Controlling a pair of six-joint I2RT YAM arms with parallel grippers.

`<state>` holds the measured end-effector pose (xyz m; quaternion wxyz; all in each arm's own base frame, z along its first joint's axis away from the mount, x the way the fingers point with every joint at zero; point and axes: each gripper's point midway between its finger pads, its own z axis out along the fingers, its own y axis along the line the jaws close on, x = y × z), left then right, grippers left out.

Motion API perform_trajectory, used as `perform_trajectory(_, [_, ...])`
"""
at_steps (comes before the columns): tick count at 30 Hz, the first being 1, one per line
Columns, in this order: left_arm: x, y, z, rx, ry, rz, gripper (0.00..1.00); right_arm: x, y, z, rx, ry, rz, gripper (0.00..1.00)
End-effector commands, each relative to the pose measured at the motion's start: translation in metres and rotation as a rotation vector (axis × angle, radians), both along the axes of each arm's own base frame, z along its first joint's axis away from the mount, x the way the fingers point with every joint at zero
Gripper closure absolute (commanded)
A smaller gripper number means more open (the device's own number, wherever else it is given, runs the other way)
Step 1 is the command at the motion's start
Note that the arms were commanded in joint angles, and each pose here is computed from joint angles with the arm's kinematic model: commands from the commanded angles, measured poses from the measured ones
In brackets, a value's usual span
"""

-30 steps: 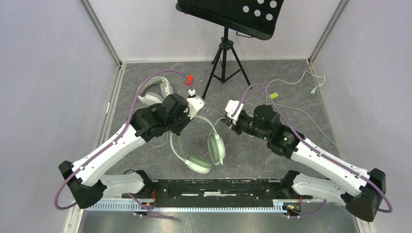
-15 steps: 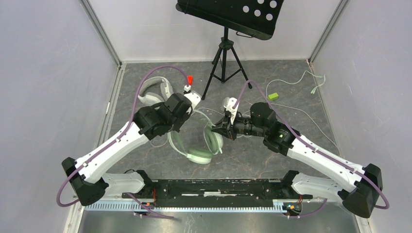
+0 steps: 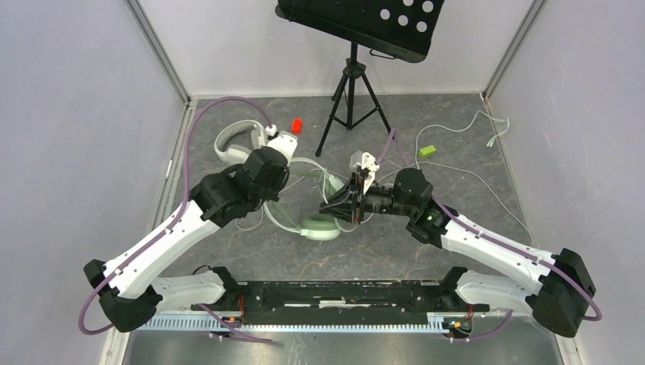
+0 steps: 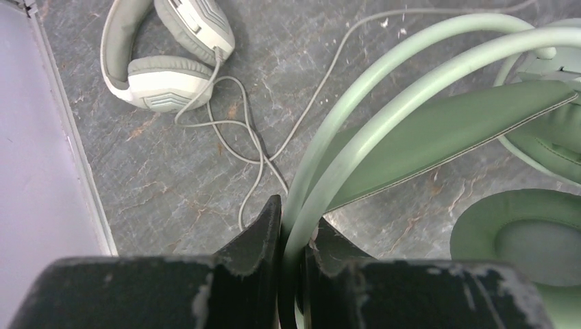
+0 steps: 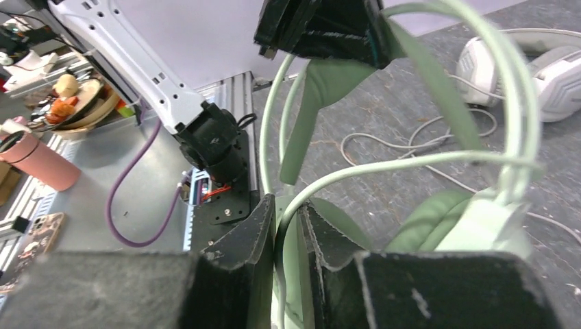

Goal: Wrap the headphones
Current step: Wrap the headphones cable around the headphones.

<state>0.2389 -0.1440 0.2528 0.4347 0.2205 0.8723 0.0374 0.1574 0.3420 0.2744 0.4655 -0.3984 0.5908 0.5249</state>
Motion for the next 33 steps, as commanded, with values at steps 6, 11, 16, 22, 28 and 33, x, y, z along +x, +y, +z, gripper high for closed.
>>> perform_trajectory(6, [0.019, -0.009, 0.057, -0.315, -0.200, 0.164, 0.92, -0.019, 0.006, 0.021, 0.124, -0.033, 0.101, 0.78])
perform_trajectory(11, [0.020, -0.010, 0.067, -0.367, -0.230, 0.176, 0.92, -0.019, 0.002, 0.026, 0.191, -0.095, 0.085, 0.80])
perform_trajectory(16, [0.021, -0.010, 0.072, -0.396, -0.242, 0.190, 0.92, -0.009, 0.005, 0.031, 0.224, -0.113, 0.029, 0.81])
perform_trajectory(22, [0.023, -0.013, 0.078, -0.432, -0.255, 0.200, 0.92, -0.008, 0.008, 0.039, 0.272, -0.139, 0.009, 0.86])
perform_trajectory(28, [0.029, -0.010, 0.077, -0.416, -0.274, 0.235, 0.92, -0.019, 0.011, 0.053, 0.330, -0.158, 0.060, 0.88])
perform_trajectory(33, [0.031, -0.009, 0.088, -0.451, -0.298, 0.258, 0.92, -0.020, 0.018, 0.031, 0.267, -0.140, 0.048, 0.88])
